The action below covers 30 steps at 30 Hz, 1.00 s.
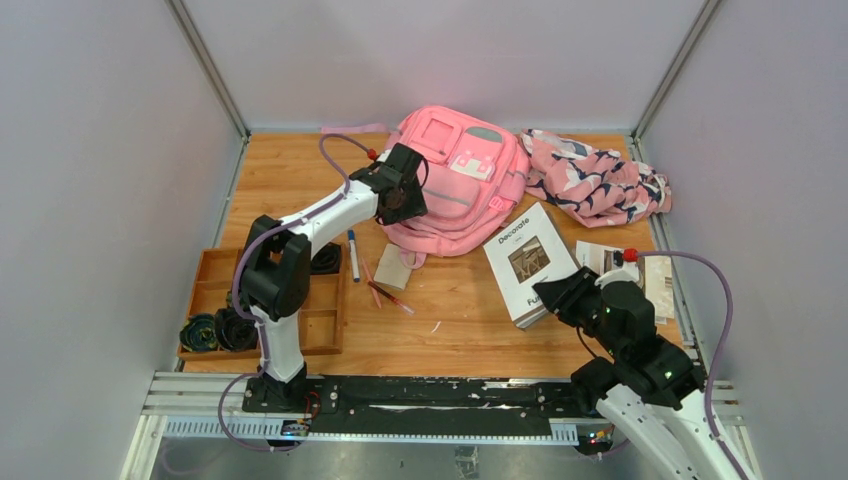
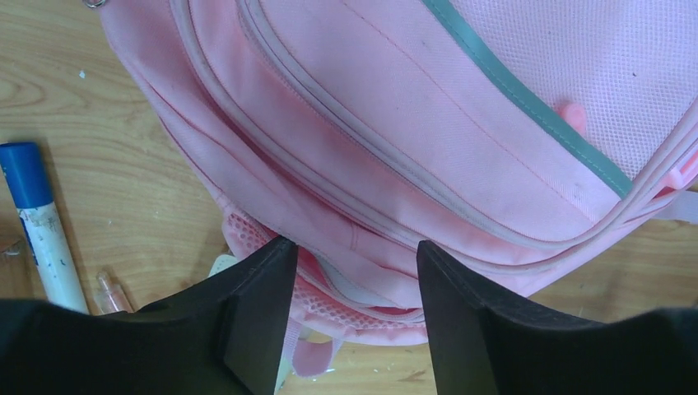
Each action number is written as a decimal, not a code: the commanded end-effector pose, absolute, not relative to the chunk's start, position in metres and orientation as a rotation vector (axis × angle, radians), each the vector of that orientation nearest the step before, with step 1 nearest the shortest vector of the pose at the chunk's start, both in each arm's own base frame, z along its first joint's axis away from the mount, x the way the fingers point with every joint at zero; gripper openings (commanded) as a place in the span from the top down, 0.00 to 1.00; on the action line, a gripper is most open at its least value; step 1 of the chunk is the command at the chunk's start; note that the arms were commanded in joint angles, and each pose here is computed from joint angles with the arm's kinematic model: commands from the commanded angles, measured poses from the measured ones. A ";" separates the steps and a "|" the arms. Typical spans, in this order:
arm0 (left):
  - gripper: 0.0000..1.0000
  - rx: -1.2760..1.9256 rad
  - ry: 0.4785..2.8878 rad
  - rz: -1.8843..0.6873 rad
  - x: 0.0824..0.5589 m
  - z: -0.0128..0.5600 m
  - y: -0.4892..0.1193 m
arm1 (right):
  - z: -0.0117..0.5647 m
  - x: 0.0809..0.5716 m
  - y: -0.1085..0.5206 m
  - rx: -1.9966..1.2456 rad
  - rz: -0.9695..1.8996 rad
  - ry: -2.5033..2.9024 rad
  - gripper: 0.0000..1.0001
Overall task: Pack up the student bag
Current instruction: Place the book in the student bag.
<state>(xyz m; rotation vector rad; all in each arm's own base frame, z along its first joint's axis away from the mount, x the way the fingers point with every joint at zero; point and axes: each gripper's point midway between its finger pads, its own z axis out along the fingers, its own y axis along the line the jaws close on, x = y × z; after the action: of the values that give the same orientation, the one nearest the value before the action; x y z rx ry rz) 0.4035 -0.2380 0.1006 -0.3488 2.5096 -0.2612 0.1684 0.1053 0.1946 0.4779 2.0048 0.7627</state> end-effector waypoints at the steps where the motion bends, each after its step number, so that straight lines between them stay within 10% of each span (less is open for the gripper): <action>1: 0.40 -0.357 2.478 -0.274 0.411 0.105 -0.241 | 0.200 0.170 0.105 0.494 0.781 1.974 0.90; 10: 0.76 -0.340 2.491 -0.309 0.416 0.098 -0.250 | 0.197 0.169 0.103 0.496 0.768 1.982 0.90; 12: 0.99 -0.327 2.496 -0.332 0.417 0.100 -0.254 | 0.194 0.169 0.103 0.496 0.764 1.988 0.90; 30: 1.00 -0.334 2.124 -0.818 0.410 0.283 -0.283 | 0.239 0.152 0.113 0.334 0.884 1.910 0.92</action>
<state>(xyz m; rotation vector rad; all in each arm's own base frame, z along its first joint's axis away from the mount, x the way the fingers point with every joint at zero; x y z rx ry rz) 0.4047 -0.2619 0.2002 -0.3326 2.3300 -0.5669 0.1571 0.0997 0.2004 0.4355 1.9929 0.7636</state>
